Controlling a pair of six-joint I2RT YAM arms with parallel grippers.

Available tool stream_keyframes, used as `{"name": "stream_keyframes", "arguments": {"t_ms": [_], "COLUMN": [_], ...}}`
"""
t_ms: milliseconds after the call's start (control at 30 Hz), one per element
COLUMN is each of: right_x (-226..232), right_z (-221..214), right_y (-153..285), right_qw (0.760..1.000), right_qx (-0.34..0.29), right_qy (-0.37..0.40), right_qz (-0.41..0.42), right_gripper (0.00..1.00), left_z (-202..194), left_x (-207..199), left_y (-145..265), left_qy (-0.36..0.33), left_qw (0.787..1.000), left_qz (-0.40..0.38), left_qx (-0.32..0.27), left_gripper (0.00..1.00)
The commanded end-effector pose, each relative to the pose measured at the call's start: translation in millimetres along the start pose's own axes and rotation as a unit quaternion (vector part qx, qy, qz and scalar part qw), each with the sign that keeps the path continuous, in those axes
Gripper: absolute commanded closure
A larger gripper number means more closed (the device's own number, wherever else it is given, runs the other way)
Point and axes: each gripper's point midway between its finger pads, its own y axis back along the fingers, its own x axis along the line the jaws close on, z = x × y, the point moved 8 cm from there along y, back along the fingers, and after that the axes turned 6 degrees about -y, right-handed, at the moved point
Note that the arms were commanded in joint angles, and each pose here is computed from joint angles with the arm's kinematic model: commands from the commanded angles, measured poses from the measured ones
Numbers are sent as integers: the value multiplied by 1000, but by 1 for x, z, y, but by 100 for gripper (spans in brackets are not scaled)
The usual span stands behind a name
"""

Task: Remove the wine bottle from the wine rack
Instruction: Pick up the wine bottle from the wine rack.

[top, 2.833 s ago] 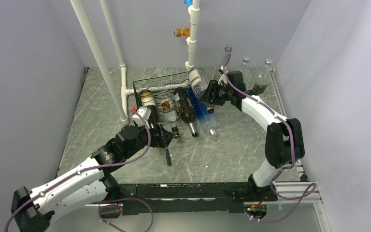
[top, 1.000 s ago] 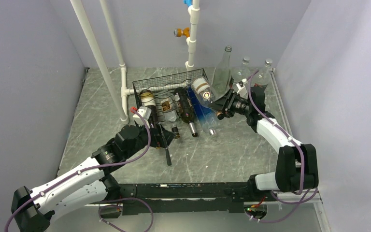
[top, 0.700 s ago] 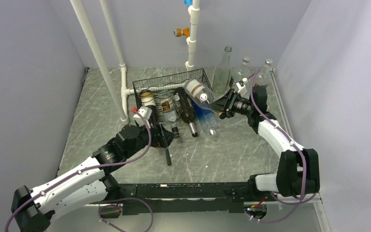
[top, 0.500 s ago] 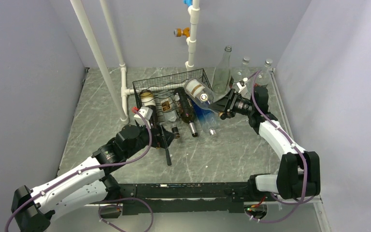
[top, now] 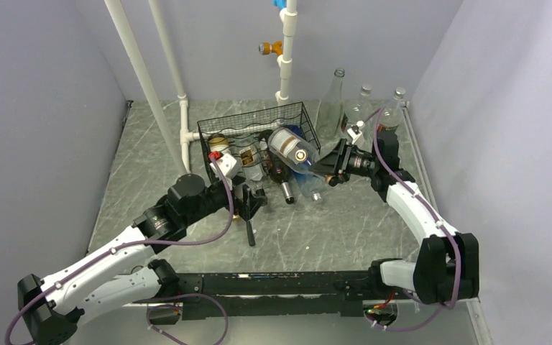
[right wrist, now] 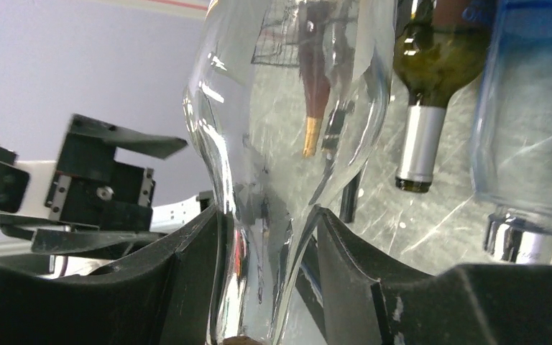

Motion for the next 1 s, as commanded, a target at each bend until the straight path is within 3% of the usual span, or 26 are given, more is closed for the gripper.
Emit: {"name": "stream_keyframes", "arguments": {"t_ms": [0, 167, 367, 833, 967], "right_x": [73, 82, 83, 76, 69], "right_z": [-4, -13, -28, -59, -66], "right_y": [22, 25, 24, 10, 8], "right_qw": [977, 972, 969, 952, 947], "right_qx": [30, 57, 101, 203, 228], "right_qy": [176, 189, 189, 202, 206], "right_qz": [118, 125, 125, 111, 93], "right_gripper": [100, 100, 100, 100, 100], "left_z": [36, 51, 63, 60, 56], "left_x": [-4, -6, -7, -32, -34], "left_y": [6, 12, 15, -23, -31], "left_qy": [-147, -272, -371, -490, -505], "left_qw": [987, 955, 918, 858, 850], "left_qz": [-51, -92, -118, -151, -148], "left_qx": [-48, -71, -80, -26, -25], "left_gripper": [1, 1, 0, 0, 1]}}
